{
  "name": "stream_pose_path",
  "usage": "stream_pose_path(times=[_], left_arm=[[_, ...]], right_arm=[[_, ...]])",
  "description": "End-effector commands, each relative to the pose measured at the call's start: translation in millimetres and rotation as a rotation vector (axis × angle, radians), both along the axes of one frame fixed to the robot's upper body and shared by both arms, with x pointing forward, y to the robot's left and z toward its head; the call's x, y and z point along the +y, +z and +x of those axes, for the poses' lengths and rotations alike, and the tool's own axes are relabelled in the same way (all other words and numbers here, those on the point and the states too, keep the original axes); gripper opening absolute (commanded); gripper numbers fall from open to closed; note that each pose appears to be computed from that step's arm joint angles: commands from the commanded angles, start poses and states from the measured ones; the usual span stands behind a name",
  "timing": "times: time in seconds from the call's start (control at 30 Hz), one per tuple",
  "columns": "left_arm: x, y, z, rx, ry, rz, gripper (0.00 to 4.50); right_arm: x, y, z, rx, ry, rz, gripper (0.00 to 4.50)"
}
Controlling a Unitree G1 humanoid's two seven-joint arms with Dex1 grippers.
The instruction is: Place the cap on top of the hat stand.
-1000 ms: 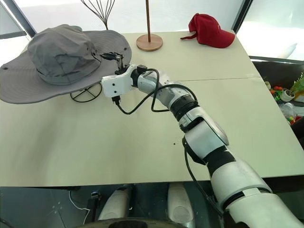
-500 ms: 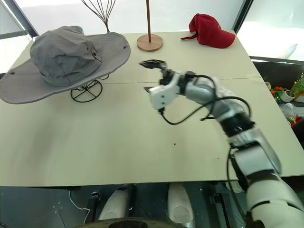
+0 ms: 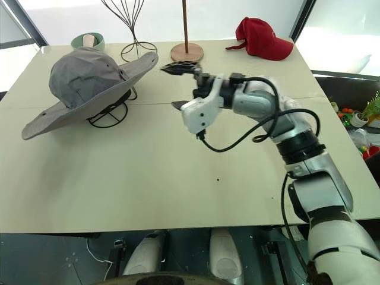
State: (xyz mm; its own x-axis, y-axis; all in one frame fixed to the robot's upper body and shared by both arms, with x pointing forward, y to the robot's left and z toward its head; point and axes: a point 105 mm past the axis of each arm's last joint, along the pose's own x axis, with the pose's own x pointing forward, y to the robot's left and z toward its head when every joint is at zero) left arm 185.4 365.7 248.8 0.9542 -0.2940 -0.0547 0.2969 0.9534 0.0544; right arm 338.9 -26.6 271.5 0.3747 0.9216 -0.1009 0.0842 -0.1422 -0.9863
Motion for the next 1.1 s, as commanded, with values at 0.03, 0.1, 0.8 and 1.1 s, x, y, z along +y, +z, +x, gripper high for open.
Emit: stream_pose_path(times=[0.03, 0.1, 0.8, 1.1], left_arm=[[-1, 11, 1, -0.033, -0.009, 0.031, 4.5], [-1, 11, 1, -0.032, -0.01, 0.031, 4.5], [1, 13, -8, -0.044, 0.014, 0.038, 4.5], [-1, 14, -6, -0.047, 0.007, 0.039, 4.5]], right_arm=[[32, 0, -3, -0.061, 0.07, -0.078, 4.46], [44, -2, 0, -0.071, 0.086, -0.101, 4.46], [80, 24, 3, 0.014, 0.151, -0.021, 4.46], [95, -12, 24, 0.103, 0.078, -0.066, 2.1]])
